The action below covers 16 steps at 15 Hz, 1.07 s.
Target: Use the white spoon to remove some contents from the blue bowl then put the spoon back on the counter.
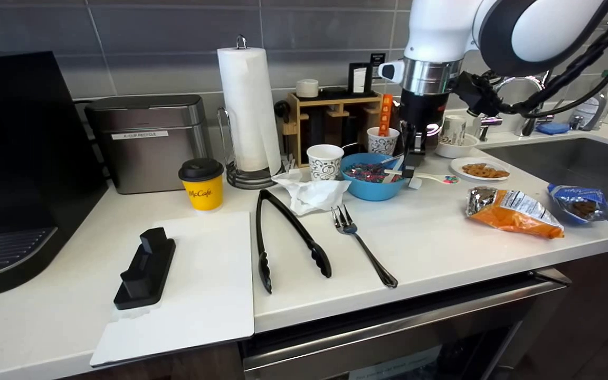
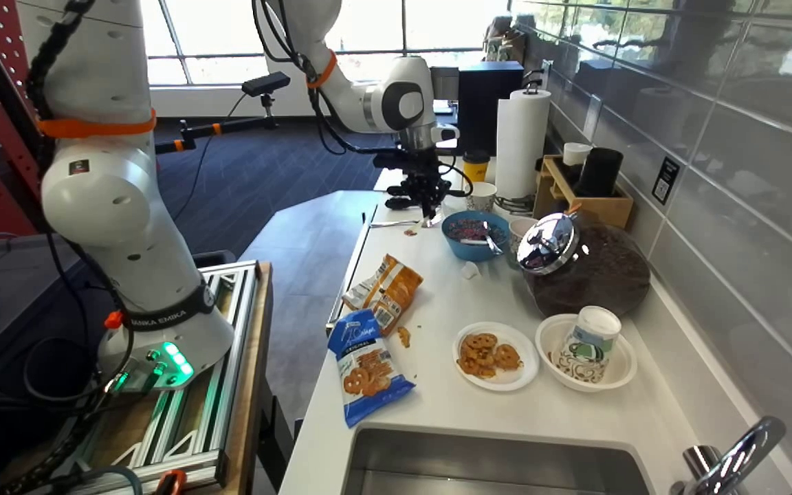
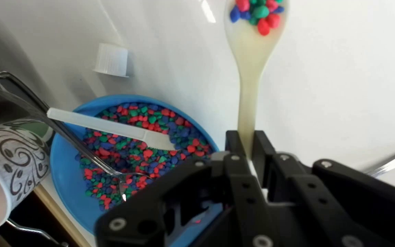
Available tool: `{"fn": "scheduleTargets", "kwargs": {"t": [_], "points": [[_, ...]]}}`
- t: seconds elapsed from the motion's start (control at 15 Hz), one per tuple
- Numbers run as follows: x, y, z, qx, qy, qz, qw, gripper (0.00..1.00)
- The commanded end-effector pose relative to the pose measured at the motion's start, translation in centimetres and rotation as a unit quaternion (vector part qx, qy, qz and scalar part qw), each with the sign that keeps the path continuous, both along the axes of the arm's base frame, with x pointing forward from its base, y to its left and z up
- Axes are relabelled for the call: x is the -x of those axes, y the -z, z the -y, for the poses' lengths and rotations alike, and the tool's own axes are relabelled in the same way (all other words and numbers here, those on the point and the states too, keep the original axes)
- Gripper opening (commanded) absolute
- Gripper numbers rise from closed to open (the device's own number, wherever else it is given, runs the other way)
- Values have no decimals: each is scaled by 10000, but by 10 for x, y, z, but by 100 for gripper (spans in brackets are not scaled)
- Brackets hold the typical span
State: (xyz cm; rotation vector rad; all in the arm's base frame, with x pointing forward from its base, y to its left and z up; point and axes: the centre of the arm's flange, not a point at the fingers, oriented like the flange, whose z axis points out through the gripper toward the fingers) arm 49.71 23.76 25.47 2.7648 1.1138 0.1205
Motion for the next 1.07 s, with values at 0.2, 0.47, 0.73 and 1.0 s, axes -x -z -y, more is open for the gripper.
{"fn": "scheduleTargets", "kwargs": {"t": [0.2,0.47,0.73,1.0], "points": [[-2,10,-14,72,-275,-70,9996,3],[9,40,-30,47,-658,-305,9974,3],[13,68,-35,103,-955,-316,9949,3],[11,88,-35,-54,-1168,-300,9927,3]]}}
